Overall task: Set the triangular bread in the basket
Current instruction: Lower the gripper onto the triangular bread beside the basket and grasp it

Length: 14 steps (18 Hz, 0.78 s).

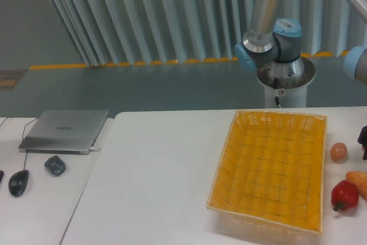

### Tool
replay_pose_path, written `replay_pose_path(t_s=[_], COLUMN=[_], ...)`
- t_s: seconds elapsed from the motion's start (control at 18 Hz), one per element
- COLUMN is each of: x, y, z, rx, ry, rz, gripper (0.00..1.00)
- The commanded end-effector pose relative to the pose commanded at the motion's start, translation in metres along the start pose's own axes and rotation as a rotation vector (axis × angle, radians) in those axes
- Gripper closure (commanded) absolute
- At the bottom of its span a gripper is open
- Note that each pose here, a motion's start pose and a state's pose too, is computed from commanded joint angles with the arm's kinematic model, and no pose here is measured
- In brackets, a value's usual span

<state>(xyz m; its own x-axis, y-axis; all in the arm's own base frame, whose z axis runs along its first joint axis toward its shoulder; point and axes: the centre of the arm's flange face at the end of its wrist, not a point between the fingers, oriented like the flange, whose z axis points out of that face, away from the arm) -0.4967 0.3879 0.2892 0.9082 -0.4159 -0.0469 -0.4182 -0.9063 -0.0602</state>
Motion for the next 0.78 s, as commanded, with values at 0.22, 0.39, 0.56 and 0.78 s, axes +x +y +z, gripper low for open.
replay_pose_path(t_s=[0.22,0.39,0.56,0.78], x=[-0.001,-0.002,-0.003,-0.005], y=[-0.002,-0.006,-0.012,-0.011], z=[0.006,0.01,0.013,0.014], rx=[0.0,0.0,0.001,0.001], ry=[0.008,0.005,-0.005,-0.016], rz=[0.003,0.01,0.022,0.021], gripper=[0.0,0.0,0.0,0.06])
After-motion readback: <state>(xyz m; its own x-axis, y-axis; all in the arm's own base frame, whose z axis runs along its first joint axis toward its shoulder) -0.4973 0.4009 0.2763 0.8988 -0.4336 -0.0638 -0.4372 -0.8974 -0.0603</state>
